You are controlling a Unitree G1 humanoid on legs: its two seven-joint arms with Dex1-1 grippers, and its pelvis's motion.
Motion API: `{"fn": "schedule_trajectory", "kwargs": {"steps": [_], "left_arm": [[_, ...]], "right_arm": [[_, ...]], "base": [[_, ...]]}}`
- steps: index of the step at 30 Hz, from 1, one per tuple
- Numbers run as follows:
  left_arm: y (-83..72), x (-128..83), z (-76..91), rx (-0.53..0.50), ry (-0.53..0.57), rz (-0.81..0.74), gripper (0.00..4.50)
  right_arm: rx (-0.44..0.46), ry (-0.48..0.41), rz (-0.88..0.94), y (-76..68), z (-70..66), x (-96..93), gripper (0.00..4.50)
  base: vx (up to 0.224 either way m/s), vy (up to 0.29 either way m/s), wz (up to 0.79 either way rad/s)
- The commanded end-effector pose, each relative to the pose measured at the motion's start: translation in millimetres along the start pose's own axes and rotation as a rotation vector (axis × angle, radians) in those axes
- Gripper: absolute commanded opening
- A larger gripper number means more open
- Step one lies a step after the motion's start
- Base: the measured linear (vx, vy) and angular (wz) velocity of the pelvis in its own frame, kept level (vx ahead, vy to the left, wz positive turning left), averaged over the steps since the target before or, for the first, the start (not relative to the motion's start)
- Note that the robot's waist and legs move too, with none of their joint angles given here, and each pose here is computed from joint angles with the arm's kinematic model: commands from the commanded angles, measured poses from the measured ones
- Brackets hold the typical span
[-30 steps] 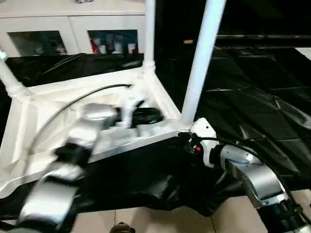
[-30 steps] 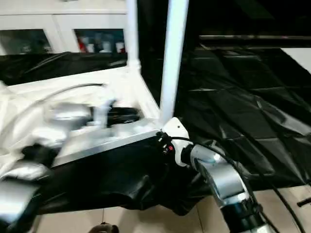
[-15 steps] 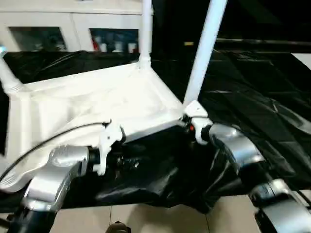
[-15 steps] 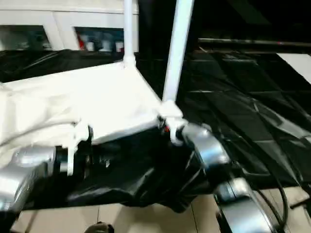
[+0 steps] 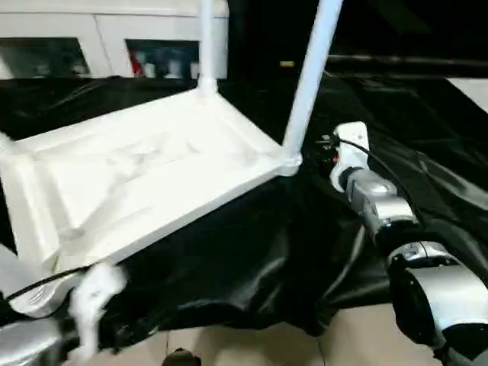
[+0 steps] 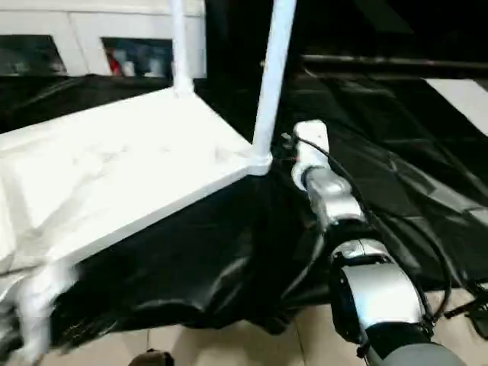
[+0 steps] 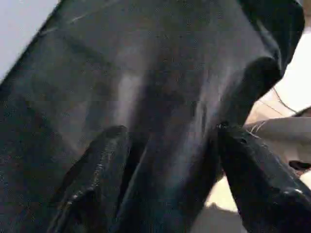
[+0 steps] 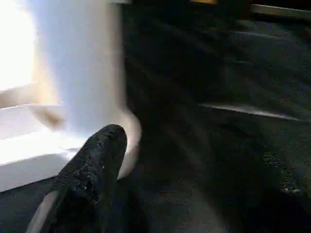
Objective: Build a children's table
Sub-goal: Rotate table base
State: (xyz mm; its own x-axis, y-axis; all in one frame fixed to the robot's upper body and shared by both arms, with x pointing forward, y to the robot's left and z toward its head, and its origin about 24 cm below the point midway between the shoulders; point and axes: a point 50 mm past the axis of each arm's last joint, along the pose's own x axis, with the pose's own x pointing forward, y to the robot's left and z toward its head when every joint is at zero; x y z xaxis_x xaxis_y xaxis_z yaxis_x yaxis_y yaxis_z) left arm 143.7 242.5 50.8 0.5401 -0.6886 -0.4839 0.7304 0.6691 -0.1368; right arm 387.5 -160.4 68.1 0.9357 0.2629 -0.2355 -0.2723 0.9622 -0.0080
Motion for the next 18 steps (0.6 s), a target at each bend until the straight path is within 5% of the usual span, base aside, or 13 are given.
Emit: {"fn": "schedule_trajectory", "kwargs": {"steps": [1,10,14,18], "left_arm": [[-1.5,-8.7,6.8,0.02,-0.015,-0.015,3.56],[4.1,-81.6,-2.3,-0.079,0.098,0.006,4.34],[9.5,-127.7,1.8,-0.15,0.238,0.023,4.47],[17.6,-138.0,9.5,-0.136,0.222,0.081,4.47]], "right_arm": [[0.022,-0.005,0.021,-3.3,-5.2,-3.3,3.17],[-0.049,0.024,0.404,22.1,-36.5,-21.6,3.17],[-0.084,0.025,0.527,30.0,-44.9,-32.8,3.17],[-0.075,0.023,0.525,29.7,-45.5,-33.4,3.17]], "base": [[0.0,0.0,0.0],[0.0,0.0,0.0],[0.0,0.0,0.0],[0.0,0.0,0.0]]}}
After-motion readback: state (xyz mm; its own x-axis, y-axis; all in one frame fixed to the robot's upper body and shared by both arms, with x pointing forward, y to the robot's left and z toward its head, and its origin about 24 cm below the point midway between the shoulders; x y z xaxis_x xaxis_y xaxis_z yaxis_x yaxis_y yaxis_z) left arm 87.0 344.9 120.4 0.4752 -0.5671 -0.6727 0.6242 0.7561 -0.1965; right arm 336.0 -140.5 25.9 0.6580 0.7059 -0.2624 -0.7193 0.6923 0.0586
